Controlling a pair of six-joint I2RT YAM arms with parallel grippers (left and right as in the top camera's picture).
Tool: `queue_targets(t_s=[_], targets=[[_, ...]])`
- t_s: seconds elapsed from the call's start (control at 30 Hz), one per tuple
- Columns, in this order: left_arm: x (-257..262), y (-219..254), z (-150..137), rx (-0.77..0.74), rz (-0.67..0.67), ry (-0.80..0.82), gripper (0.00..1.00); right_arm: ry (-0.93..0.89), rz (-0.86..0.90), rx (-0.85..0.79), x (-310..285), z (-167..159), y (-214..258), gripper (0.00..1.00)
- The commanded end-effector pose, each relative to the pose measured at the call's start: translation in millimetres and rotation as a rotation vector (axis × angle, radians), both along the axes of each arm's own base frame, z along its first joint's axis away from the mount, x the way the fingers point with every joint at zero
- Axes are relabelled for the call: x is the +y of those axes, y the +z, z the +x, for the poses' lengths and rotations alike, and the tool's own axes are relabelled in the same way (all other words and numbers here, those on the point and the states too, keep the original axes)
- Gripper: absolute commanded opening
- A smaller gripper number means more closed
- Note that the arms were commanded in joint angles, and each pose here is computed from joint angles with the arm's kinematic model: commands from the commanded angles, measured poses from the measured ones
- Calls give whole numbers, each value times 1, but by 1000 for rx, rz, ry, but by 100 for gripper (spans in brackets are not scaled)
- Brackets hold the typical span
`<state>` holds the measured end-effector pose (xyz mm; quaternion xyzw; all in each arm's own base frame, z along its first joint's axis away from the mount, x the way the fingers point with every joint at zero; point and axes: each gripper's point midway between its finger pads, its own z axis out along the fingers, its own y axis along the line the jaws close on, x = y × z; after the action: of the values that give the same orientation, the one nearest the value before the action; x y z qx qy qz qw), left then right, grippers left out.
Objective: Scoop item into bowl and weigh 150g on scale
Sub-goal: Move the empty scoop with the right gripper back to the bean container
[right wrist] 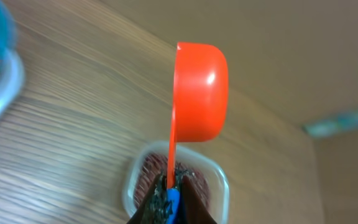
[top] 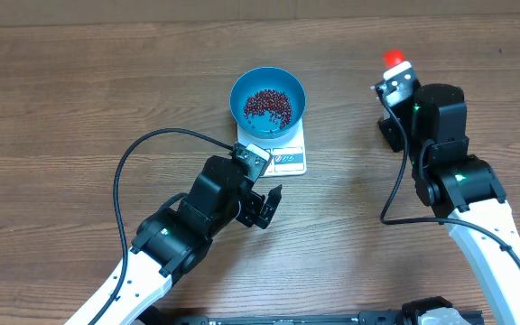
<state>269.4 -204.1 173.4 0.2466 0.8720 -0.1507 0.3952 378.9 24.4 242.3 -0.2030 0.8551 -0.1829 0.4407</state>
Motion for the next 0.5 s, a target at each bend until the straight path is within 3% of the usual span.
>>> queue_targets(t_s=[0.0, 0.23, 0.47], targets=[[-3, 11, 3, -17, -18, -6, 99, -214, -11, -46, -34, -6, 9, 4], [-3, 11, 3, -17, -18, -6, 99, -388, 62, 13, -69, -10, -16, 4], [-3, 11, 3, -18, -18, -6, 100, -390, 116, 125, -82, -2, -54, 4]])
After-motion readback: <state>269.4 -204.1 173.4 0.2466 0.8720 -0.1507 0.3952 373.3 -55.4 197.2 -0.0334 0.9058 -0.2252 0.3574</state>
